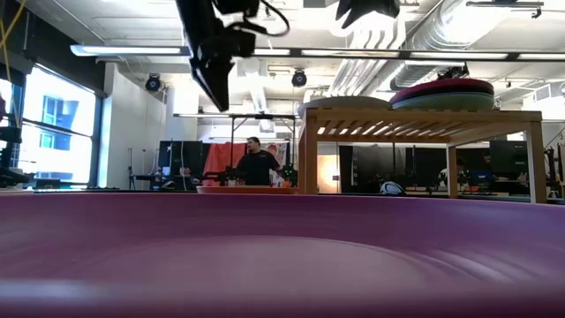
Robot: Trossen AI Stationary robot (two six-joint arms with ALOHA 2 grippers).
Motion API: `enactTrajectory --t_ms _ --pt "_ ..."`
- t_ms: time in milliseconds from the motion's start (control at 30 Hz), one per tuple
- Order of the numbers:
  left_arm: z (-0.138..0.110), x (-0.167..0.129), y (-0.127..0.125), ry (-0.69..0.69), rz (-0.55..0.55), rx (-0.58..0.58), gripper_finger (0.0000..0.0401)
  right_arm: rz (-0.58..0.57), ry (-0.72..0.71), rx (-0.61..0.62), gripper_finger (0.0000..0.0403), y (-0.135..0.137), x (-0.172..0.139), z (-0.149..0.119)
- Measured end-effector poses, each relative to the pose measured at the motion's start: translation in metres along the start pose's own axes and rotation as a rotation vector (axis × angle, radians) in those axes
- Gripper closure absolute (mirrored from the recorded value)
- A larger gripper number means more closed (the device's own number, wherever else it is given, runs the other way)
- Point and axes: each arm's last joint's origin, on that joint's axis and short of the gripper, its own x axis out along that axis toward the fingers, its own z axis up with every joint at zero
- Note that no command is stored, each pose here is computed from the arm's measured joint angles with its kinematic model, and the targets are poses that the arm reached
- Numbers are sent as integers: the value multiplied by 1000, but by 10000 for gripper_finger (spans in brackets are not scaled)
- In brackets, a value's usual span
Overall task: Place and stack plates onto a shelf
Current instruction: Stack the orange plate on top of the white plate on the shelf
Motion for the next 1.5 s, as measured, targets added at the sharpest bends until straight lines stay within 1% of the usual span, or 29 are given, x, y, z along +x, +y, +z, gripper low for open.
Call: enactTrajectory --t_ms 133,267,333,433,567,733,867,967,1100,1200,1367,1500 --pt "3 22 -6 63 -72 133 311 3 6 -21 320 2 -2 -1" --pt "4 44 -14 133 -186 271 311 -23 61 -36 320 -1 -2 -6" --pt "2 54 -16 180 -223 316 311 -36 88 -38 320 -2 -2 -9" --pt "-1 67 -19 251 -246 362 311 -57 104 -41 320 -4 -2 -11" --pt "-9 82 -17 303 -256 398 311 -75 113 -47 320 -5 -2 -12" --pt "-28 95 -9 367 -261 390 311 -75 113 -47 320 -5 -2 -12" --pt "-32 102 -2 355 -253 372 311 -75 113 -45 320 -5 -2 -12" --pt "-32 102 0 342 -242 376 311 -93 104 -39 320 -5 -2 -12" --pt "-29 96 2 301 -194 451 311 -122 90 -26 320 -6 -2 -11" --pt "-28 93 3 271 -193 514 311 -125 87 -1 320 -7 -2 -11" --pt "-26 97 5 255 -200 604 311 -124 86 12 320 -6 -2 -11" --pt "-29 106 6 227 -195 635 311 -125 85 31 320 -7 -2 -11"
